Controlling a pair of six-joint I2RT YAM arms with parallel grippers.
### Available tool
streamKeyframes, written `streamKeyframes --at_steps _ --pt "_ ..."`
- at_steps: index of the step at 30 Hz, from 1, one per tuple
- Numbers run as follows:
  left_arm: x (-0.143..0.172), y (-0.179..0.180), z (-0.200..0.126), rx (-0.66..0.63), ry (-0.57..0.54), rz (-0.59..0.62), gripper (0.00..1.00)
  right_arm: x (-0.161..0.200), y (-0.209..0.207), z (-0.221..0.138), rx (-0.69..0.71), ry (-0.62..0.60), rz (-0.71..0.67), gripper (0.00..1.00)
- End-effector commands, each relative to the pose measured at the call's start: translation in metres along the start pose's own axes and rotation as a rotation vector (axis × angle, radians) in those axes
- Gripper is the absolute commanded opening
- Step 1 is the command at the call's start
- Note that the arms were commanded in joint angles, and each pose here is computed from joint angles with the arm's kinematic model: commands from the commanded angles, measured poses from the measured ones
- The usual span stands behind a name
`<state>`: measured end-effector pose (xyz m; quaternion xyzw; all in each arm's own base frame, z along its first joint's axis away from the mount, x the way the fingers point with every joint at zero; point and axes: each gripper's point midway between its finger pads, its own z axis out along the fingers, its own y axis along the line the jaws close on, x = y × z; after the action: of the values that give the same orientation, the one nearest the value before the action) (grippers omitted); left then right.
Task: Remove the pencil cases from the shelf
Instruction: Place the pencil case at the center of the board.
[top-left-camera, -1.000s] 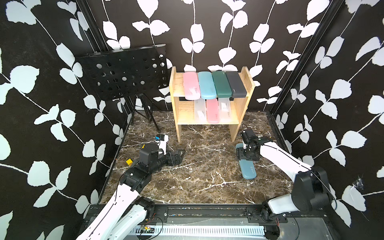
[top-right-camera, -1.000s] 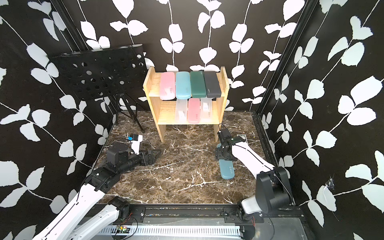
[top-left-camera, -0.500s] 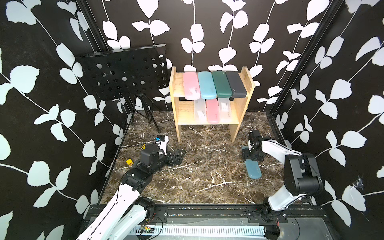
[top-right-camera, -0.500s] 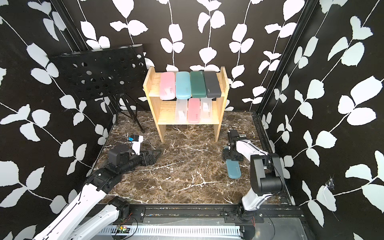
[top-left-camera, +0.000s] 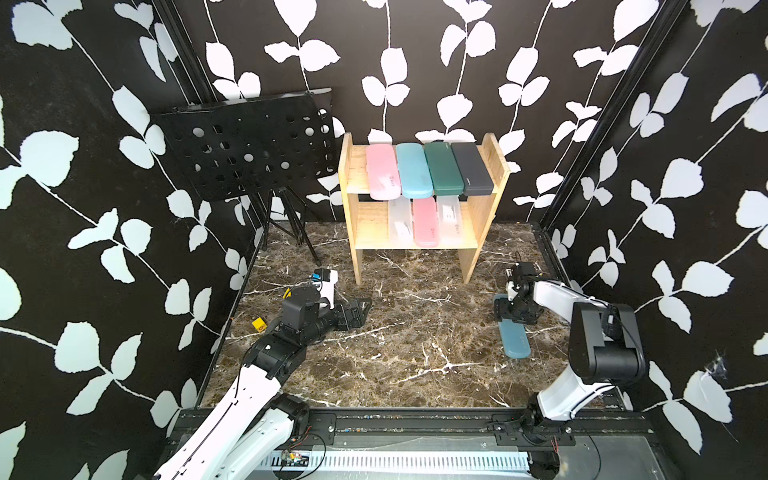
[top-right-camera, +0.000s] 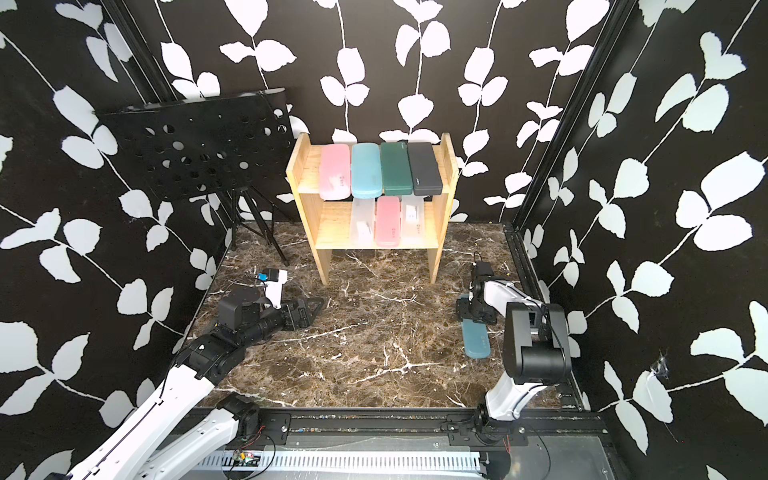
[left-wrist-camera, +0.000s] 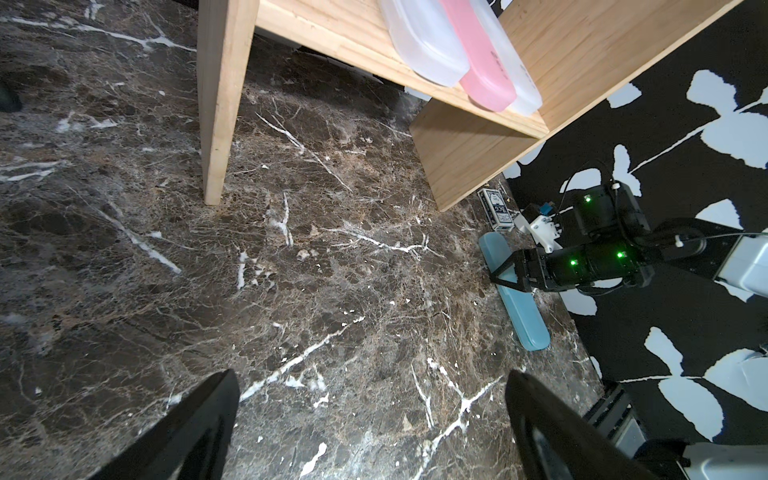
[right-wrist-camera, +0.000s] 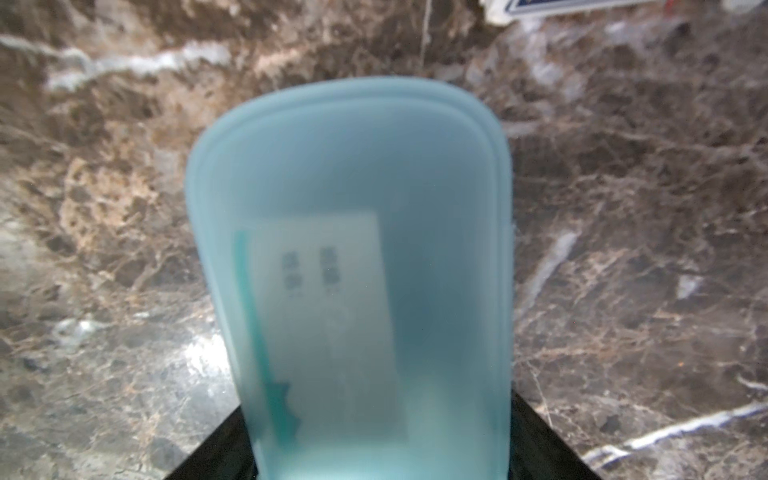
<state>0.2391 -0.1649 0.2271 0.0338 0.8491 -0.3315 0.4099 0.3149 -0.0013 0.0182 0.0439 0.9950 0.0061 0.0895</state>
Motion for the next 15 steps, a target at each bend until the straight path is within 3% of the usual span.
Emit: streamKeyframes --at_steps 1,8,15 --pt "-0.006 0.0 0.0 0.003 -0.029 -0.01 0.99 0.008 0.001 0.01 -0.006 0.025 -0.01 0.75" --pt "-0.016 -0.012 0.006 0.059 -0.044 -0.063 0.99 -0.004 0.0 -0.011 -0.005 -0.063 -0.011 0.99" --pt "-0.036 -0.035 0.024 0.174 -0.051 -0.178 0.99 -0.022 0.017 -0.085 -0.056 -0.258 -0.024 0.99"
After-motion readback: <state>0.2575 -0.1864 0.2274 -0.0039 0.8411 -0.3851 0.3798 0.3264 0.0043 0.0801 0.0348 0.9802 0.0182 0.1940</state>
